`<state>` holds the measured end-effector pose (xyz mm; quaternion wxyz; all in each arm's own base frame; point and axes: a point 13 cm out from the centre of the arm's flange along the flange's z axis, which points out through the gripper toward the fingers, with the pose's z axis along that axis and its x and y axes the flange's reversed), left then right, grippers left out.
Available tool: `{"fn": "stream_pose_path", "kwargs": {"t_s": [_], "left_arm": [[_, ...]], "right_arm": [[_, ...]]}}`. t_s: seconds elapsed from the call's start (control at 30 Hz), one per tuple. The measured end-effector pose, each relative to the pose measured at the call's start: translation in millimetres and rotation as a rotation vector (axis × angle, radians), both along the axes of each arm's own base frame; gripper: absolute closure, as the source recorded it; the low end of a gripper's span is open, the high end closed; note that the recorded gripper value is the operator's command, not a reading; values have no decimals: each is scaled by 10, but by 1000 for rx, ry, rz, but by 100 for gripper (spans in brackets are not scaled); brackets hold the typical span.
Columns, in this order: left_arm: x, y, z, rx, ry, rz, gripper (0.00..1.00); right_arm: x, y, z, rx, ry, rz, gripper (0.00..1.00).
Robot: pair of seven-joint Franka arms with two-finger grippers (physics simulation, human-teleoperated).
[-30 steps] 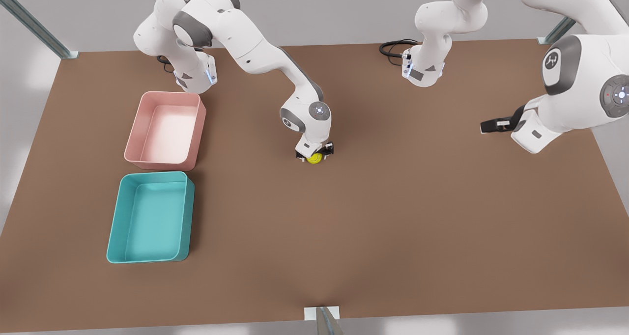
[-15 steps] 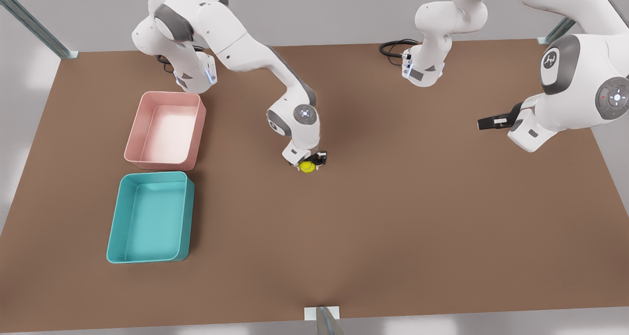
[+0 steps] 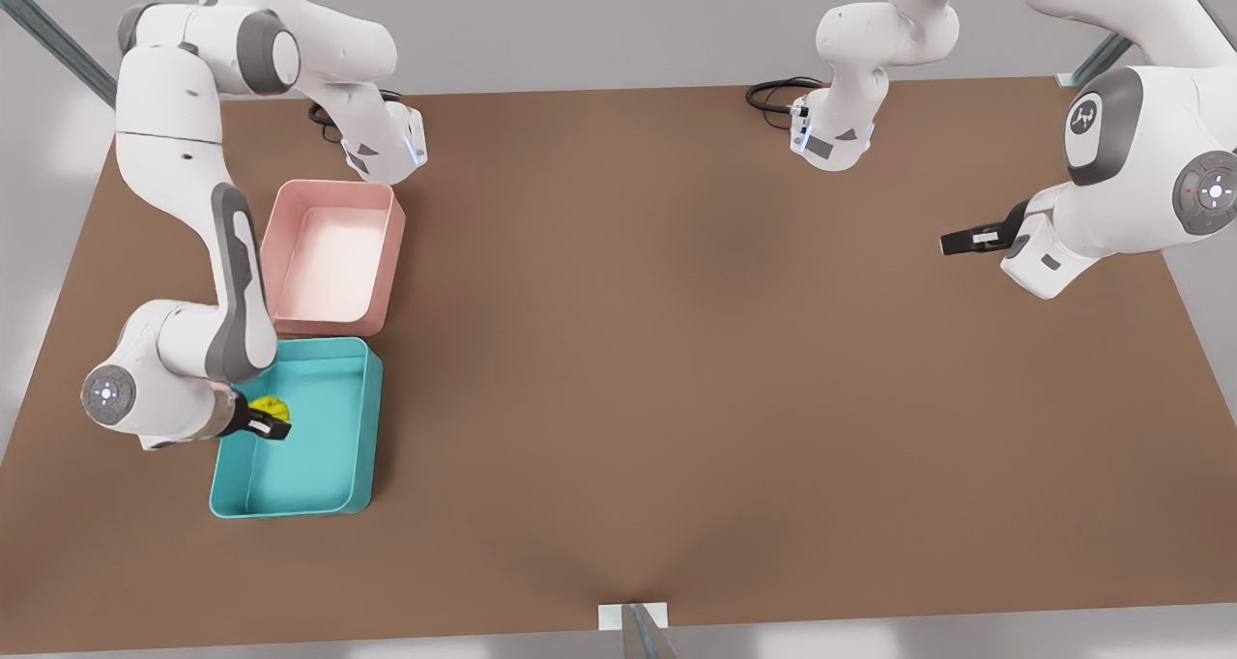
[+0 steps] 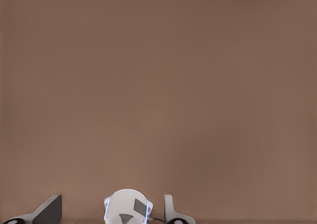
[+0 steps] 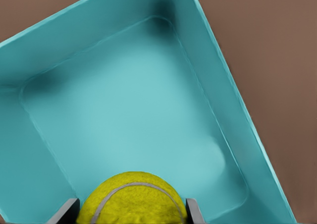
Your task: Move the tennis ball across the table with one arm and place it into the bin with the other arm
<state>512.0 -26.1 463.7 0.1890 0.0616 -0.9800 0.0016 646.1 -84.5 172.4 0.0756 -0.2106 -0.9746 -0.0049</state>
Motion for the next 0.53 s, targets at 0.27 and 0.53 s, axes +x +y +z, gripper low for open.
{"fn": "stream_pose_path", "kwargs": {"t_s": [0.27, 0.53], "left_arm": [[-4, -12, 5, 2, 1, 2, 0], [22, 14, -60, 3, 9, 10, 0]], "right_arm": [[379, 244, 684, 31, -74, 287, 0], [-350, 709, 2886, -21, -143, 375, 0]]}}
